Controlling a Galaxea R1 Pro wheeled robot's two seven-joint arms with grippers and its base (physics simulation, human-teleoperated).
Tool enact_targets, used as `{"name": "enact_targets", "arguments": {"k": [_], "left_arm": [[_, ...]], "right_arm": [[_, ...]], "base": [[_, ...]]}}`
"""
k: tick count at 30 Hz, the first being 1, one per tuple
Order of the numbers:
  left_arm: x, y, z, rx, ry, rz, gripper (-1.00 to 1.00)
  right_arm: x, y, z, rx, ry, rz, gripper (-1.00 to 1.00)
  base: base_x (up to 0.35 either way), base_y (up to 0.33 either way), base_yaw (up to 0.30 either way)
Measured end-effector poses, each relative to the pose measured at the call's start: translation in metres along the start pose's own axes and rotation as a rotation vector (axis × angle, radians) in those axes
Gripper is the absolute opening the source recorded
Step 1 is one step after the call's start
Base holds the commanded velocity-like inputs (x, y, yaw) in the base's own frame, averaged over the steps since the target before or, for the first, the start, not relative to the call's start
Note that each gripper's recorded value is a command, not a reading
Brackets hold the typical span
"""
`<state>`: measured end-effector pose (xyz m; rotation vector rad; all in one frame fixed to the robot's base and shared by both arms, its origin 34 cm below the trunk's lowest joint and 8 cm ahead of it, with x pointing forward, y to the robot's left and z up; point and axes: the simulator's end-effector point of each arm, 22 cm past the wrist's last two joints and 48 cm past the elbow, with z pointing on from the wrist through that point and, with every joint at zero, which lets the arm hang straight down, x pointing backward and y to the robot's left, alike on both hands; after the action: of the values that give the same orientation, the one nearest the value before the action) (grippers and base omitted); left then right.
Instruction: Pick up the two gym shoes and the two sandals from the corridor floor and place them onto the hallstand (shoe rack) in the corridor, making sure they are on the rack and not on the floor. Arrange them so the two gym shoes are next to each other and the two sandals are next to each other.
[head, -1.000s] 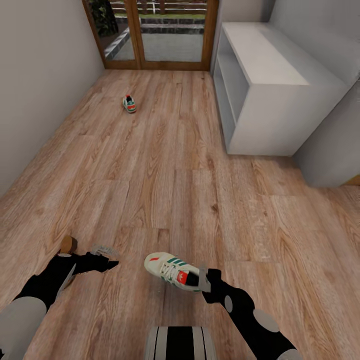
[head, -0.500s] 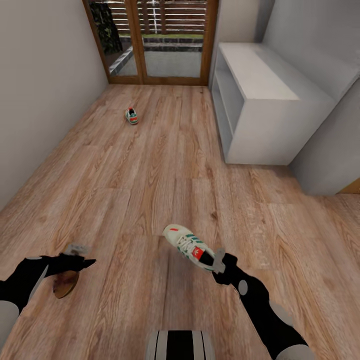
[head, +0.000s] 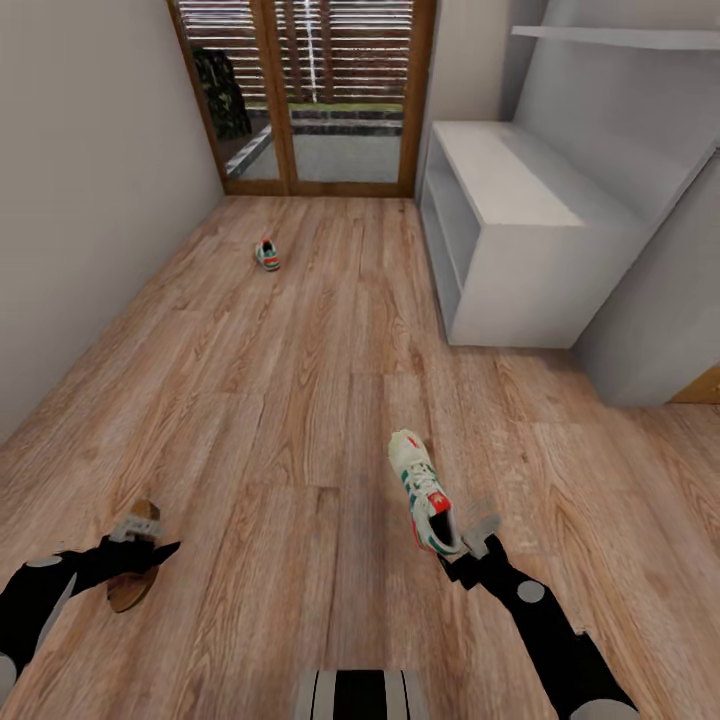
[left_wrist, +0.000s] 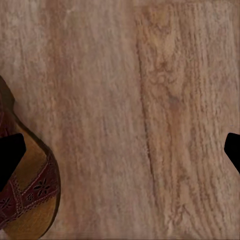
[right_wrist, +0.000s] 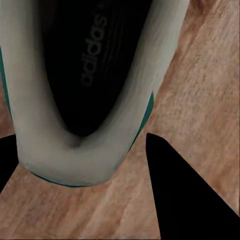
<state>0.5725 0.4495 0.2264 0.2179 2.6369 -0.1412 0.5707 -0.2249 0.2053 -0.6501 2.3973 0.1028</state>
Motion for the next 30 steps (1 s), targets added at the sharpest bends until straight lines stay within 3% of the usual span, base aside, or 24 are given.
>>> {"name": "enact_targets", "arguments": {"k": [1, 4, 9, 13, 17, 21, 25, 30], "left_arm": [[0.004, 0.002, -0.003, -0.007, -0.023, -0.002, 1.0], [0.014, 0.005, -0.009, -0.025, -0.063, -0.008, 1.0], [0.032, 0.009, -0.013, -0.066, -0.102, -0.041, 1.0], [0.051, -0.002, -0.009, -0.069, -0.097, -0.085, 1.0], [0.079, -0.027, -0.003, -0.025, -0.049, -0.092, 1.0], [0.109, -0.053, 0.001, 0.027, 0.012, -0.117, 1.0], [0.131, -0.077, 0.002, 0.072, 0.052, -0.145, 1.0], [0.144, -0.095, 0.007, 0.075, 0.059, -0.161, 1.0]], "right_arm": [[0.013, 0.008, 0.0, -0.016, -0.009, 0.045, -1.0], [0.026, 0.014, -0.003, -0.019, -0.055, 0.11, -1.0], [0.038, 0.002, -0.013, 0.039, -0.117, 0.184, -1.0], [0.064, -0.003, -0.021, 0.063, -0.089, 0.198, -1.0], [0.08, 0.034, -0.021, 0.004, -0.052, 0.214, -1.0], [0.091, 0.05, -0.021, -0.031, -0.016, 0.217, -1.0], [0.103, 0.048, -0.023, -0.024, 0.014, 0.223, -1.0], [0.113, 0.048, -0.025, -0.015, 0.026, 0.227, -1.0]], "base": [[0.0, 0.0, 0.0], [0.0, 0.0, 0.0], [0.0, 0.0, 0.0], [0.0, 0.0, 0.0], [0.0, 0.0, 0.0], [0.0, 0.0, 0.0], [0.0, 0.0, 0.0], [0.0, 0.0, 0.0]]}}
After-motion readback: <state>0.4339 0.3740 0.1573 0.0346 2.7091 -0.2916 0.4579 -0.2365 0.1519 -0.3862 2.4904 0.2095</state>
